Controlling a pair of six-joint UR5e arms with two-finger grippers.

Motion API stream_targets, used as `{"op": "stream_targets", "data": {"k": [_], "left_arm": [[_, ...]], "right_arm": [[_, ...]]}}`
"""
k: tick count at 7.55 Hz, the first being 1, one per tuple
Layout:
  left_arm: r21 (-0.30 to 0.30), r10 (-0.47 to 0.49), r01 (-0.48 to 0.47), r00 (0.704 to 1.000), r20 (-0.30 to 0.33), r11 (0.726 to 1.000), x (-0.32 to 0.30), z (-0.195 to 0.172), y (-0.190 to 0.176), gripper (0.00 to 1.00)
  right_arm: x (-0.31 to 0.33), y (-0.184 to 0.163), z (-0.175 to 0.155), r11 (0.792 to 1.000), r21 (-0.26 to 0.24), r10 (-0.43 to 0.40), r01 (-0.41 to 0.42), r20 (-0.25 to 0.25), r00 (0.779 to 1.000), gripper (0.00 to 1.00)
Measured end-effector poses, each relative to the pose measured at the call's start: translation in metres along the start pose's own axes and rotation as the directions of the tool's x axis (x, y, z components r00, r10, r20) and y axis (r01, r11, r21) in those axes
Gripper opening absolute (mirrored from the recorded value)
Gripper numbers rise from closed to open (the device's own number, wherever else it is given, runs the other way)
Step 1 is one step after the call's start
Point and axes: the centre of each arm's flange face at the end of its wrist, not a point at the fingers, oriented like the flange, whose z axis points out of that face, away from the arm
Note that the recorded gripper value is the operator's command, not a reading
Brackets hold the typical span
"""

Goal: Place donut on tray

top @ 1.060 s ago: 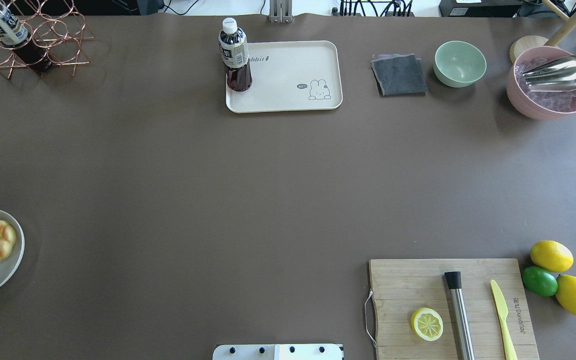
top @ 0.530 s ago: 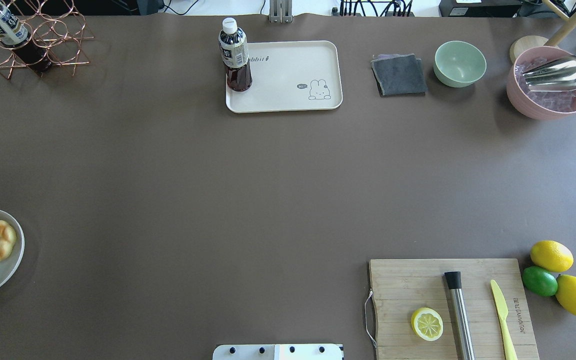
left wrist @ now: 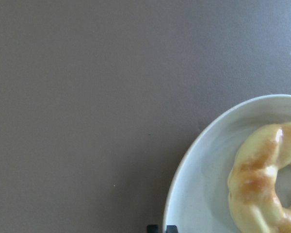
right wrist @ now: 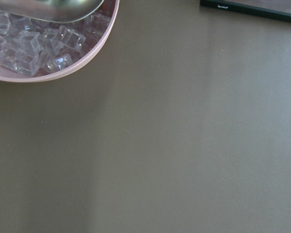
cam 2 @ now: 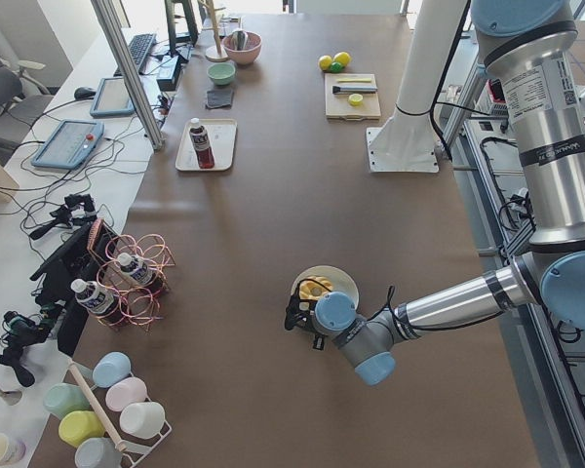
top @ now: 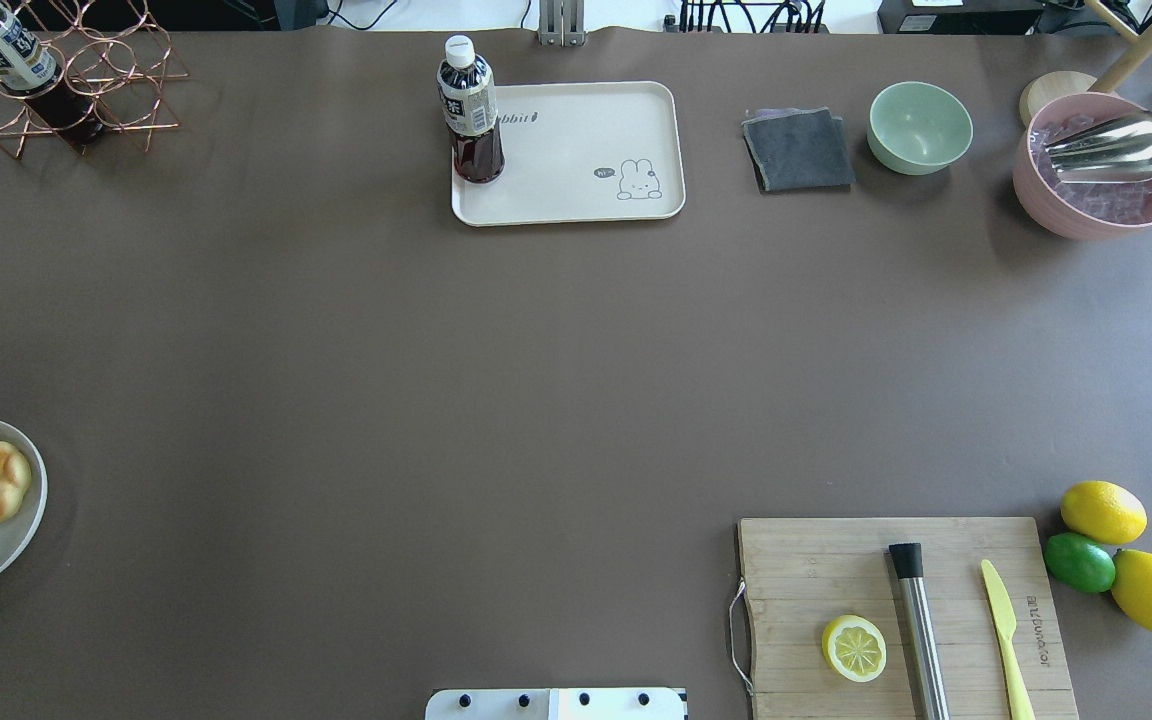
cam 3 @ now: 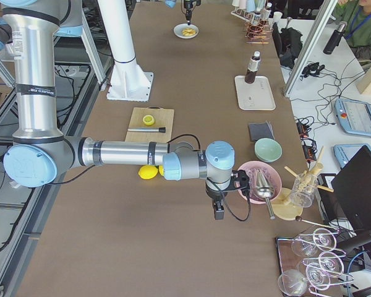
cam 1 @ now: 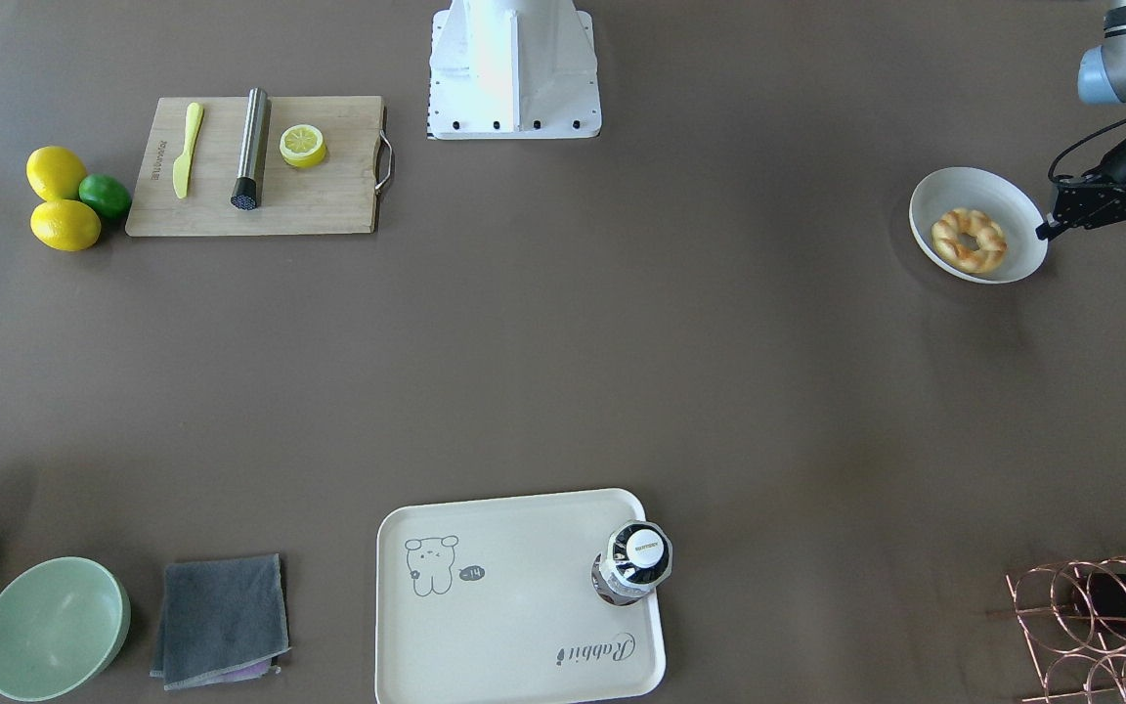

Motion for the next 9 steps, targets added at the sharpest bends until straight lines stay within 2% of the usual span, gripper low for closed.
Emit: {"op": "stream_targets", "data": {"k": [2,4,6,9], "left_arm": [[0.003,0.007,-0.007,1.000,-0.009,1.000,0.003,-0.001,-0.002,0.00],[-0.009,0.013,-0.014,0.998,-0.061,1.000,0.014,-0.003,-0.006,0.00],[0.006,-0.059,0.060,0.992,-0.115,0.998,0.045,-0.003,-0.040,0.00],[0.036,-0.150,0.159,0.971,-0.185,0.987,0.097,-0.006,-0.100,0.00]], "right_arm": [[-0.004,-0.003,0.000,1.000,0.000,-0.007,0.007,0.002,1.000,1.00],[-0.019,-0.017,-0.006,0.999,0.016,-0.036,0.036,0.021,0.999,1.00],[-0.048,-0.041,-0.014,0.997,0.034,-0.066,0.064,0.080,0.995,1.00],[-0.139,-0.065,-0.021,0.999,0.031,0.014,-0.019,0.145,0.989,1.00]]}}
